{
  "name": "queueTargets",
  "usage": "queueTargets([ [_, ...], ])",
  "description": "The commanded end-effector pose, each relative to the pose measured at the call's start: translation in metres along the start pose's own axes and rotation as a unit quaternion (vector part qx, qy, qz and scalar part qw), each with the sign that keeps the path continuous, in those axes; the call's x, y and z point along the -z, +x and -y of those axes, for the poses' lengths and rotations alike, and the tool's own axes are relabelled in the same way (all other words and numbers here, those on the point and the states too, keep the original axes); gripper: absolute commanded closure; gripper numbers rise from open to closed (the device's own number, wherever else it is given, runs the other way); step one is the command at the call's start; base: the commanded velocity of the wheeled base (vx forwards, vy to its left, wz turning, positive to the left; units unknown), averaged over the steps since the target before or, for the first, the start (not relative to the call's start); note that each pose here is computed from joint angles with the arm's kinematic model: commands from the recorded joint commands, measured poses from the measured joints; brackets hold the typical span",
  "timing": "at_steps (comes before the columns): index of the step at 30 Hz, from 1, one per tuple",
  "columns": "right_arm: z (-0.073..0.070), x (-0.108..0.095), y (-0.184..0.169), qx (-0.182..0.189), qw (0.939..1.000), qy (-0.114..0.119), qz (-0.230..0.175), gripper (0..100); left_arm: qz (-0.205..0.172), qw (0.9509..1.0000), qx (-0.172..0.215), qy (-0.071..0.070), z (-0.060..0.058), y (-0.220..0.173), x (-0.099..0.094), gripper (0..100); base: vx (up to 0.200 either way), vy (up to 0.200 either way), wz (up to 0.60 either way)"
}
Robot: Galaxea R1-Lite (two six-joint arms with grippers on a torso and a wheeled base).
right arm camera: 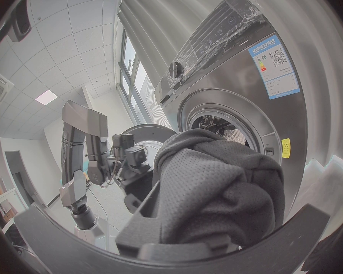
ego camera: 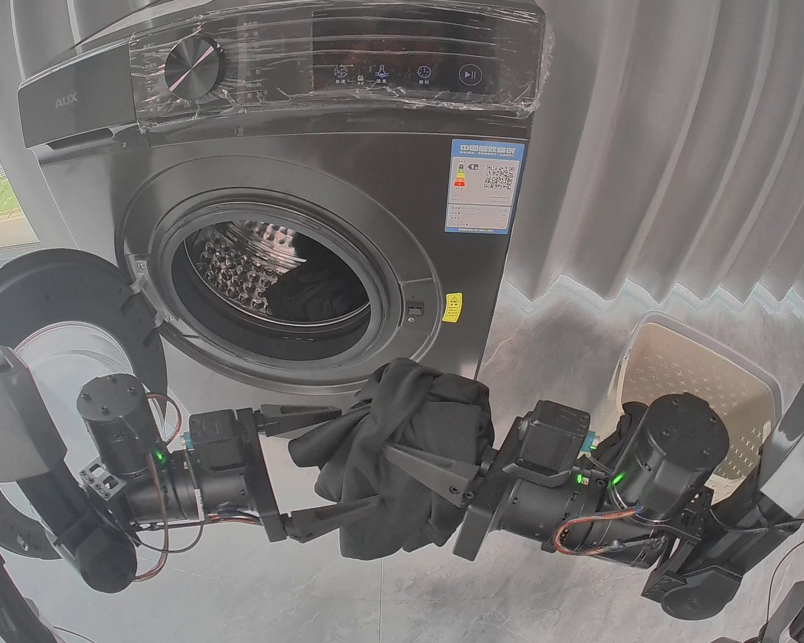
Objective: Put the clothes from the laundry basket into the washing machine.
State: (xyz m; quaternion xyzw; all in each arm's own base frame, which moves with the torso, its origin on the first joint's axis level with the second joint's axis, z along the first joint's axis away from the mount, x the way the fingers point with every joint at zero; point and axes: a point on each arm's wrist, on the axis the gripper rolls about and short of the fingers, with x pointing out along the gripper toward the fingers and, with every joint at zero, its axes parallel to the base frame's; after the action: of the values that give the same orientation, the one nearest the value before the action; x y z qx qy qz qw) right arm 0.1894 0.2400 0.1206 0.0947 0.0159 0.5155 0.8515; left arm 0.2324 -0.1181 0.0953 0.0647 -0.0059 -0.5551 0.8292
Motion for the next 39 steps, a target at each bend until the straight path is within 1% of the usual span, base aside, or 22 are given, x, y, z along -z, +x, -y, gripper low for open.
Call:
queueTargets([
  [1,-0.006,0.001,0.003,-0.01,0.9999,0.004,0.001,100,-0.005,0.9999,0.006,-0.006,-0.006,0.029,0.013,0,0.0,0.0,0.0],
  [3,-0.006,0.001,0.003,-0.01,0.9999,0.004,0.0,100,-0.002,1.0,0.005,-0.007,-0.005,0.033,0.011,0,0.0,0.0,0.0],
  [8,-0.004,0.005,0.005,-0.008,0.9999,0.005,-0.004,100,0.007,0.9997,0.021,-0.01,0.002,0.044,0.006,0,0.0,0.0,0.0],
  [16,-0.004,0.006,0.007,-0.01,0.9999,0.005,-0.005,100,0.008,0.9996,0.023,-0.016,0.001,0.045,0.007,0,0.0,0.0,0.0],
  [18,-0.004,0.005,0.007,-0.01,0.9999,0.005,-0.004,100,0.011,0.9996,0.022,-0.015,0.0,0.046,0.006,0,0.0,0.0,0.0],
  [19,-0.004,0.005,0.007,-0.01,0.9999,0.005,-0.004,100,0.013,0.9996,0.022,-0.013,0.0,0.047,0.005,100,0.0,0.0,0.0],
  [21,-0.004,0.005,0.007,-0.01,0.9999,0.005,-0.003,100,0.015,0.9996,0.022,-0.012,0.0,0.047,0.004,100,0.0,0.0,0.0],
  [24,-0.003,0.005,0.007,-0.009,0.9999,0.005,-0.003,100,0.018,0.9994,0.021,-0.02,-0.001,0.046,0.002,100,0.0,0.0,0.0],
  [28,-0.001,0.005,0.006,-0.004,1.0,0.005,-0.002,100,0.016,0.9994,0.021,-0.021,0.0,0.045,0.002,100,0.0,0.0,0.0],
  [31,0.0,0.005,0.006,-0.003,1.0,0.005,-0.001,100,0.016,0.9994,0.021,-0.021,0.001,0.044,0.002,100,0.0,0.0,0.0],
  [33,-0.002,0.005,0.005,-0.005,1.0,0.006,-0.003,100,0.019,0.9994,0.02,-0.018,0.001,0.044,-0.001,100,0.0,0.0,0.0],
  [36,-0.004,0.006,0.005,-0.01,0.9999,0.006,-0.006,100,0.02,0.9995,0.017,-0.019,0.001,0.044,-0.001,100,0.0,0.0,0.0],
  [37,-0.005,0.006,0.005,-0.01,0.9999,0.006,-0.005,0,0.02,0.9995,0.017,-0.018,0.0,0.044,-0.002,100,0.0,0.0,0.0],
  [39,-0.004,0.005,0.006,-0.007,0.9999,0.009,-0.001,0,0.019,0.9995,0.014,-0.019,0.0,0.043,-0.001,100,0.0,0.0,0.0],
])
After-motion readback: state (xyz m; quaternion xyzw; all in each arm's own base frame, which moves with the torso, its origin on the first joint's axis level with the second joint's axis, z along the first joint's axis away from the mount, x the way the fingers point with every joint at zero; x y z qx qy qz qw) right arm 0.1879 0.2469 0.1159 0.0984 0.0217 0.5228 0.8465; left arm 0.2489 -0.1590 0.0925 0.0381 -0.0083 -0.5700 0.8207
